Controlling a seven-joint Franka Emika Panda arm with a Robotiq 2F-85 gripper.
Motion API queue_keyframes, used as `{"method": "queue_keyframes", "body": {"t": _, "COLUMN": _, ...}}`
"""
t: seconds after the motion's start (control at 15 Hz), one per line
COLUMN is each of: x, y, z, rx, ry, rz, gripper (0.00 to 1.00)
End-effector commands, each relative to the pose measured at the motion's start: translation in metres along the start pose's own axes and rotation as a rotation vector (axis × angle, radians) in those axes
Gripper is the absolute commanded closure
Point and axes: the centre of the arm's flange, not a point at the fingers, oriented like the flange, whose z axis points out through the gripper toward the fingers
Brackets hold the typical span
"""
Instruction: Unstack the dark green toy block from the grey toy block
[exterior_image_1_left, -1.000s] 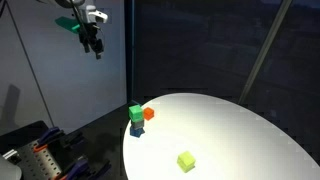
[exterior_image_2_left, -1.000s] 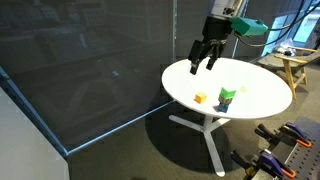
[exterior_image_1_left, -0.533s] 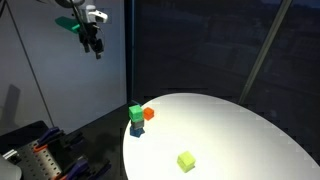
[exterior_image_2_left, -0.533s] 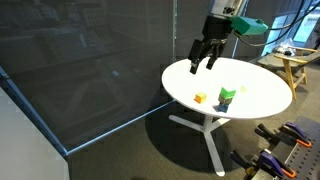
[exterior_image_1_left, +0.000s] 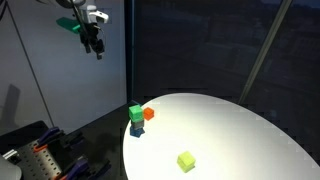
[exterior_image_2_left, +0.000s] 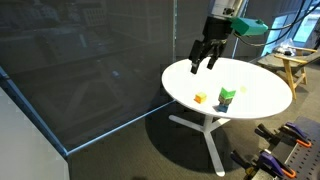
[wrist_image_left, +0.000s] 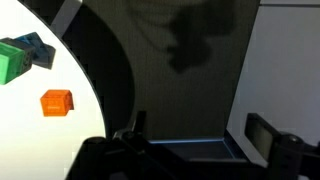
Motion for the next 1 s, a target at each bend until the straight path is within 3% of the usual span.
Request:
{"method": "queue_keyframes", "body": {"t": 0.0, "x": 0.008, "y": 0.009, "z": -0.006, "rx": -0.039, "ry": 0.024, "rz": 0.047, "gripper": 0.00}}
{"method": "queue_keyframes", "body": {"t": 0.6, "x": 0.026, "y": 0.055, "z": -0.025, "rx": -0.195, "ry": 0.043, "rz": 0.197, "gripper": 0.00}}
{"method": "queue_keyframes", "body": {"t": 0.93, "x": 0.043, "y": 0.080, "z": -0.042, "rx": -0.194, "ry": -0.019, "rz": 0.270, "gripper": 0.00}}
